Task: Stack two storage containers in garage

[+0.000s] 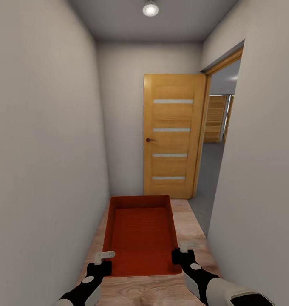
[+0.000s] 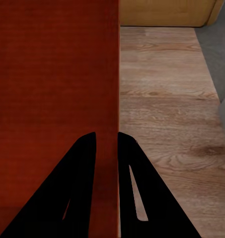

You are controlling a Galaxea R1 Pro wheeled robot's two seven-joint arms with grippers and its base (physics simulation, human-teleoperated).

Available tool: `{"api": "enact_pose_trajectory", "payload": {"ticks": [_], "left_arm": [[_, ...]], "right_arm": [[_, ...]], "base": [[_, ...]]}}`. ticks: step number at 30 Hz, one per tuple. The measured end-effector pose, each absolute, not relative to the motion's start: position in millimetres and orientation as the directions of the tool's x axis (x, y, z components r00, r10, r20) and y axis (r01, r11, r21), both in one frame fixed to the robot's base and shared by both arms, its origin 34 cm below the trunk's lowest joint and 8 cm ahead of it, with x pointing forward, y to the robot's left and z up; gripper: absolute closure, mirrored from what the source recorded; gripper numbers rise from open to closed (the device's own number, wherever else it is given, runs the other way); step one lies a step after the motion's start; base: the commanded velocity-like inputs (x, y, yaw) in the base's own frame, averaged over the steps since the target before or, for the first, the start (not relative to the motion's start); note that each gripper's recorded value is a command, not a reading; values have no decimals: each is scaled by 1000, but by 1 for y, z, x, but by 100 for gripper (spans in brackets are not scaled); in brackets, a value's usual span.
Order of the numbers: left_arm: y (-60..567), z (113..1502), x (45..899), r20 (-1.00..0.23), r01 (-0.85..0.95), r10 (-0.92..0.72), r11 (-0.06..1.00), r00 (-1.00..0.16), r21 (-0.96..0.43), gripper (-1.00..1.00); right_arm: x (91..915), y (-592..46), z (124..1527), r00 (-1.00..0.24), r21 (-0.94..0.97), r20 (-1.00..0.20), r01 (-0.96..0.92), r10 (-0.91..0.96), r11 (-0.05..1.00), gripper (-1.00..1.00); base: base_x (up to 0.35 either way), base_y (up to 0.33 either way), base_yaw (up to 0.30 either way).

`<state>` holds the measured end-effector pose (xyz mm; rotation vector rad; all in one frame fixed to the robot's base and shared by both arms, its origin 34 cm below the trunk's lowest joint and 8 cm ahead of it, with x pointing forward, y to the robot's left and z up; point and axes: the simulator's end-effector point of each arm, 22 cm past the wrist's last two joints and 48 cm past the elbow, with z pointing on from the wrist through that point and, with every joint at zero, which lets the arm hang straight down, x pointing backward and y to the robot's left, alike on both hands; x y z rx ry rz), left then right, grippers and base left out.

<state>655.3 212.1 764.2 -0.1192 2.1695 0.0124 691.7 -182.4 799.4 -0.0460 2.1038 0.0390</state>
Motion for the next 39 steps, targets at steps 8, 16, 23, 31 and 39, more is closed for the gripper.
{"api": "enact_pose_trajectory", "payload": {"ticks": [8, 16, 23, 31, 39], "left_arm": [[212, 764, 655, -823, -91, -81, 995, -562, -36, 100], [212, 764, 655, -823, -91, -81, 995, -562, -36, 100], [212, 764, 655, -823, -90, -81, 995, -562, -36, 100], [212, 764, 655, -823, -90, -81, 995, -562, -36, 100], [212, 764, 655, -824, -90, -81, 995, -562, -36, 100]], "right_arm": [[692, -182, 799, -508, 9, -861, -49, -17, 999, 100], [692, -182, 799, -508, 9, -861, -49, -17, 999, 100], [692, -182, 799, -508, 9, -861, -49, -17, 999, 100], [692, -182, 799, -508, 9, -861, -49, -17, 999, 100], [692, -182, 799, -508, 9, -861, -49, -17, 999, 100]], "base": [[317, 0, 0], [317, 0, 0], [317, 0, 0], [317, 0, 0], [317, 0, 0]]}}
